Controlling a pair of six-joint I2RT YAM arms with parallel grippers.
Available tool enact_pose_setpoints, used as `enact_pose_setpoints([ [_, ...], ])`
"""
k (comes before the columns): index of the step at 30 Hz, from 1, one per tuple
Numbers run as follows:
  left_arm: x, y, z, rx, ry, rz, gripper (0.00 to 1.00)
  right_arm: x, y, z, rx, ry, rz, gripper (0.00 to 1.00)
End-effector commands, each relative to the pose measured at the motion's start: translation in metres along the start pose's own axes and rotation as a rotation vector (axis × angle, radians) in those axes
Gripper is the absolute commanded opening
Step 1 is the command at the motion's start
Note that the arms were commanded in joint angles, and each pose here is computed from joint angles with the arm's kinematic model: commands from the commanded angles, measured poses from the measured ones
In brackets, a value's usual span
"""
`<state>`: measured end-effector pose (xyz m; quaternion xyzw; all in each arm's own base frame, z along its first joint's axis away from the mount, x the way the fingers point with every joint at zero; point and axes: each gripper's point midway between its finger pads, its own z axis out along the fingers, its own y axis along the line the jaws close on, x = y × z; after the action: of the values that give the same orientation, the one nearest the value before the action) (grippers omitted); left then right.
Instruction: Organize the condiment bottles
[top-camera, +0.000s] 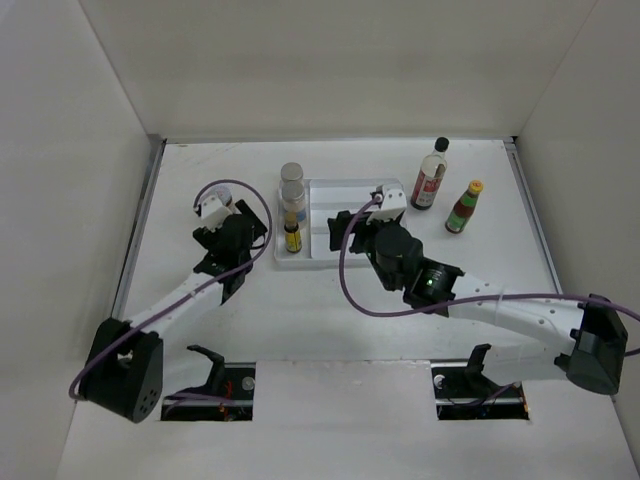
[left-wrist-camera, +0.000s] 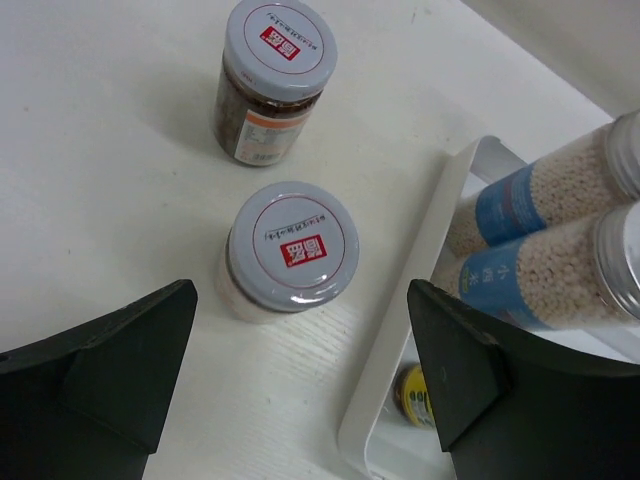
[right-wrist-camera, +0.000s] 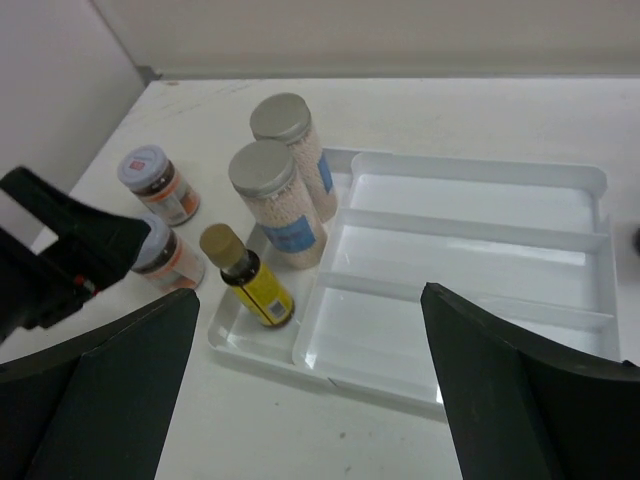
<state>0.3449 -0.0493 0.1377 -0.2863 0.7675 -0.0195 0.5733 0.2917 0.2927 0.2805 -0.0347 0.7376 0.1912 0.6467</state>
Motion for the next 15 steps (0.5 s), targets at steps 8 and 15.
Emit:
enact_pose_setpoints([
  [8, 0.007, 0.000, 0.038, -0.122, 0.000, 0.111, 0.76, -0.003, -0.012, -0.018, -0.041, -0.043, 0.065, 1.00],
  [15, -0.003, -0.013, 0.047, -0.123, -0.041, 0.096, 0.59, -0.007, -0.018, -0.024, -0.039, -0.057, 0.078, 1.00],
])
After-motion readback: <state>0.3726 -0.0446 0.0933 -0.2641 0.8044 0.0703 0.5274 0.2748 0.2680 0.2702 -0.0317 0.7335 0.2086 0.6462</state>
